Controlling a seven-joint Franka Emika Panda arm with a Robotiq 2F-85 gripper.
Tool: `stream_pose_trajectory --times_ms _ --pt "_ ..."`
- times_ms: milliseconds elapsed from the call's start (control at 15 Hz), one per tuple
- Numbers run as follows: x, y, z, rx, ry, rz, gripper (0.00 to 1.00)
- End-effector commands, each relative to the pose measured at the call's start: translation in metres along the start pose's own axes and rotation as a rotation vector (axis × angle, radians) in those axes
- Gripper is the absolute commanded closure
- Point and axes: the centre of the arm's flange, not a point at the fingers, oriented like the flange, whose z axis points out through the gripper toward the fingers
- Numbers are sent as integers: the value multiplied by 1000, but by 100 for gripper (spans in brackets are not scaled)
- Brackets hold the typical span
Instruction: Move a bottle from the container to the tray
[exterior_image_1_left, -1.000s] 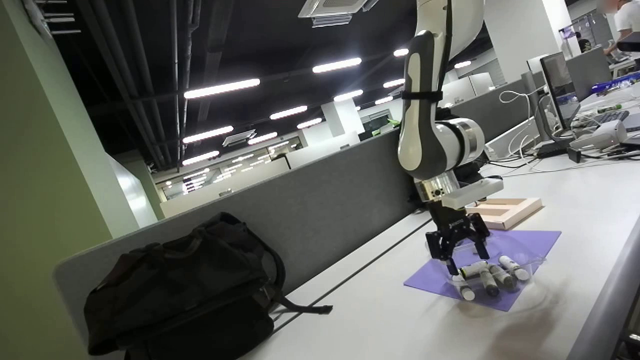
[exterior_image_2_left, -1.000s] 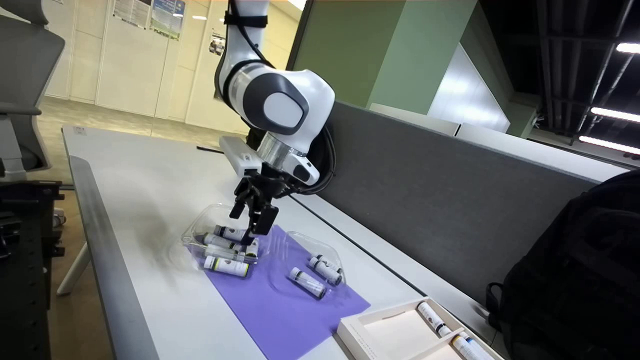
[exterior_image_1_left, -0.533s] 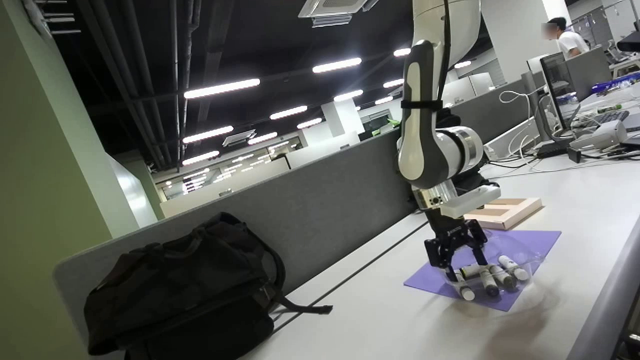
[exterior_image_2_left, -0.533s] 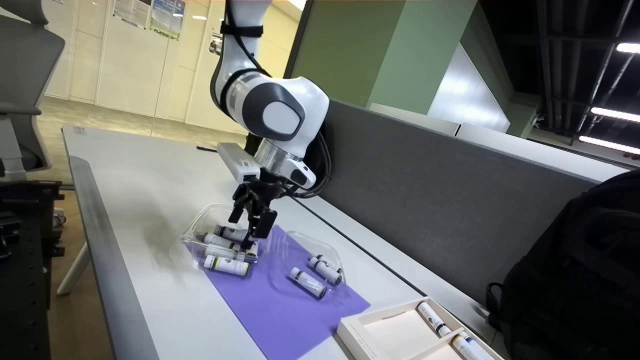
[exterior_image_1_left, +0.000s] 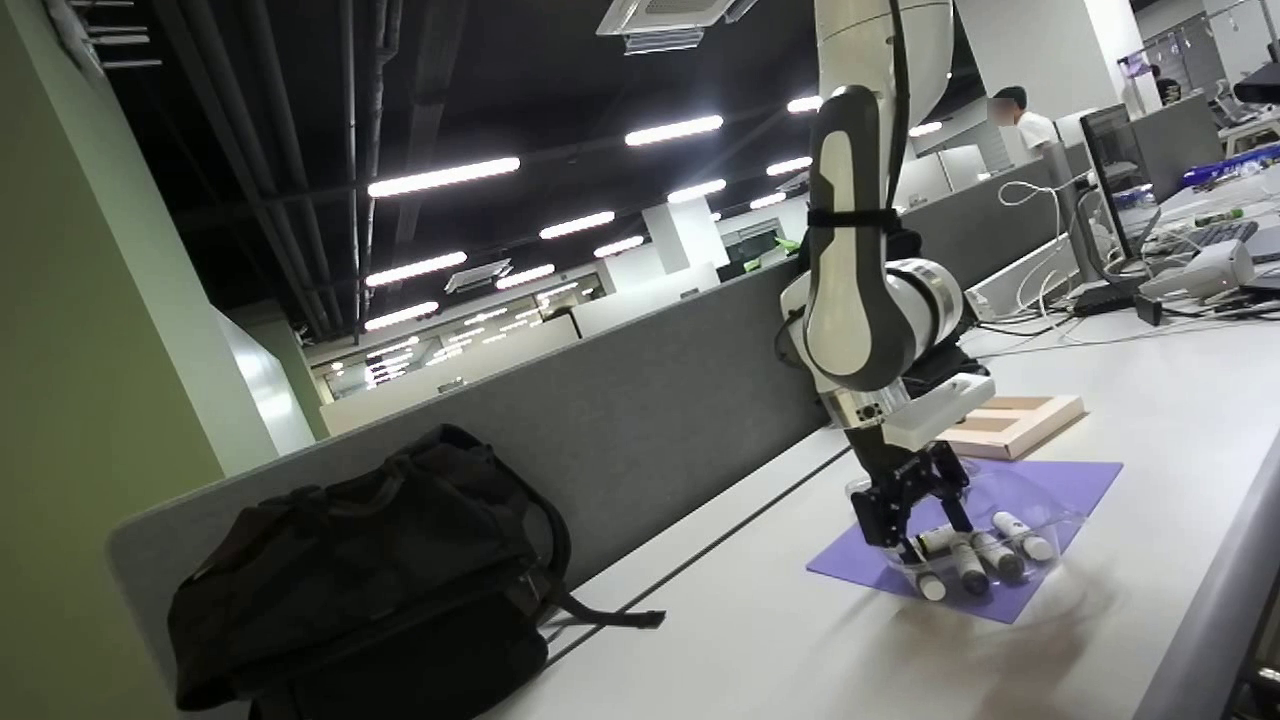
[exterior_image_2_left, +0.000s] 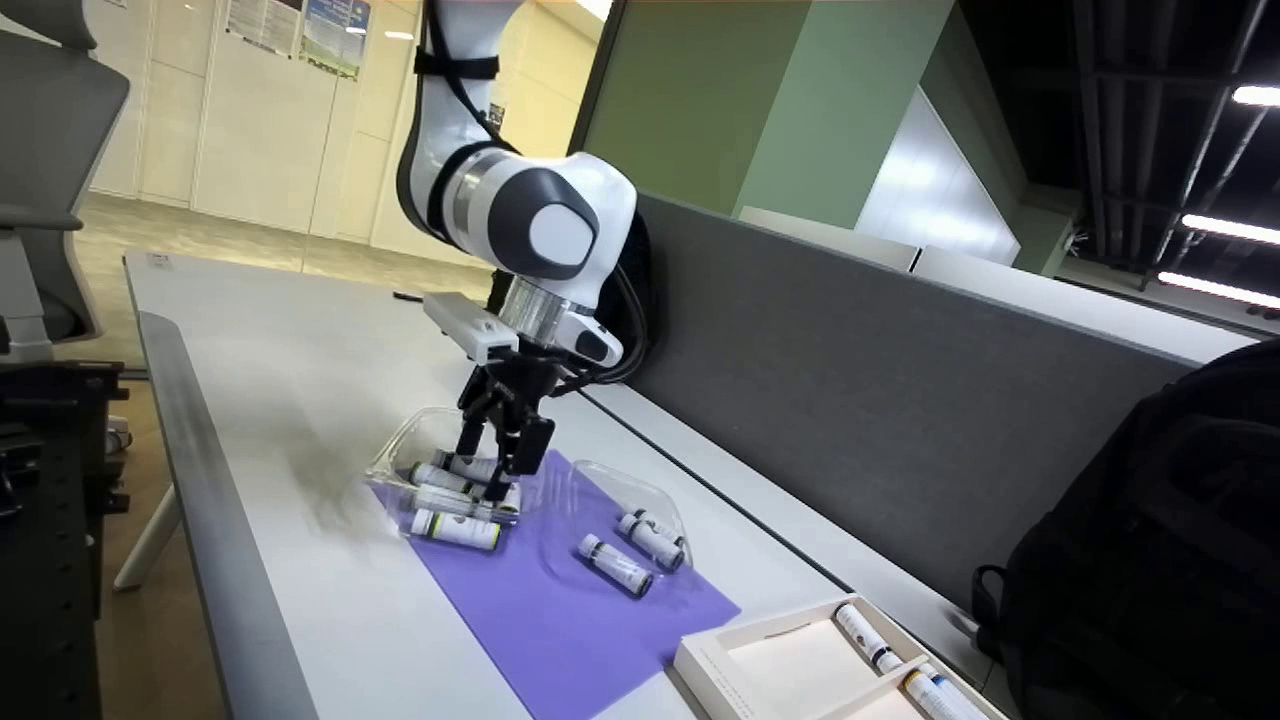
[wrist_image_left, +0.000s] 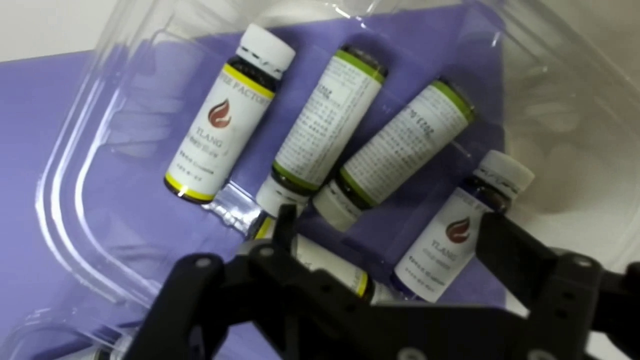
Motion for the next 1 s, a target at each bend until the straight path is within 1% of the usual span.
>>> stream_pose_trajectory --times_ms 0,67,200,267,333,400,467,667,733,800,933 --pt "1 -11 2 -51 15 -3 40" --pt "1 -14 1 -54 18 -9 48" --pt "0 -17 -1 -56 25 -22 60" --pt "-1 -19 -2 -50 31 -22 53" --pt "-1 -20 -4 -45 37 -28 24" --pt "-2 -21 -6 -42 40 -31 27" --pt "-4 -20 -6 -39 43 -32 26" --pt "-8 -17 -5 -27 42 -32 6" --pt "-10 -16 -5 -27 42 -32 2" --pt "-12 -15 -4 -25 40 -32 0" --pt "-18 -12 0 -22 31 -34 0"
